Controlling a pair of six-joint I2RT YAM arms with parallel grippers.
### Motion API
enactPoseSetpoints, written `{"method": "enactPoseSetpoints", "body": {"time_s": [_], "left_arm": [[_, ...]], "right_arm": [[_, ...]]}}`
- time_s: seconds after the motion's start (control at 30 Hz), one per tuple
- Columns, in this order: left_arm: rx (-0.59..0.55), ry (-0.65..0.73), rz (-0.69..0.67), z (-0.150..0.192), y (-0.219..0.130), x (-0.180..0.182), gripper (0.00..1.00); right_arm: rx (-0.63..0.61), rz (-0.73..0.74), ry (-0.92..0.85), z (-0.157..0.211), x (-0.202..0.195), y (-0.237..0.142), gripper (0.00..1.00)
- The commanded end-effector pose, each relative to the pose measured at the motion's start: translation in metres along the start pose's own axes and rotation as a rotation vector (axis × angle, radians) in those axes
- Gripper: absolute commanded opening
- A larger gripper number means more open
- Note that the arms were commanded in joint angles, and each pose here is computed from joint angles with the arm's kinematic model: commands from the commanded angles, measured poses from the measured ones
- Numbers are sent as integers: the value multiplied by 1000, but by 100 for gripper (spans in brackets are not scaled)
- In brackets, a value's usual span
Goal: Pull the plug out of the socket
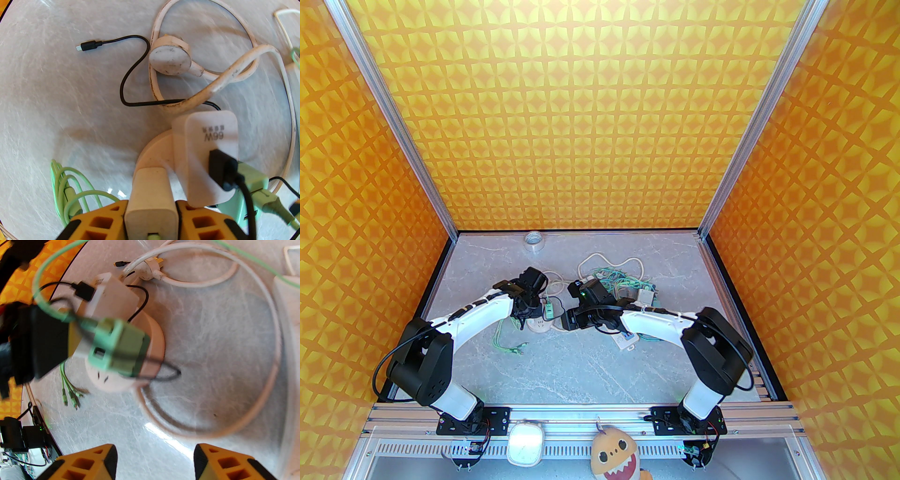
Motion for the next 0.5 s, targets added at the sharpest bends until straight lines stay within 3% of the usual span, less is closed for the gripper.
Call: {"method": "enactPoseSetpoints", "body": {"time_s": [0.0, 0.47], "left_arm": [[14, -1, 17, 9, -7, -4, 34], [0, -4, 29, 17, -2, -4, 34]], "right_arm": [[-27, -91, 20, -17, 20, 6, 59], [-37, -237, 51, -26, 43, 20, 56]]}}
Point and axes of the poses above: each hand's point on the last joint's axis, 136 mm out from that joint toward the fingers, its own y axis out along the fingers, its own x axis along the line the jaws close on, z = x × y, the point moved 1 cm from there along -y, back along the fingers, and after that the axes turned 5 degrees about y, right-handed, at the moved point
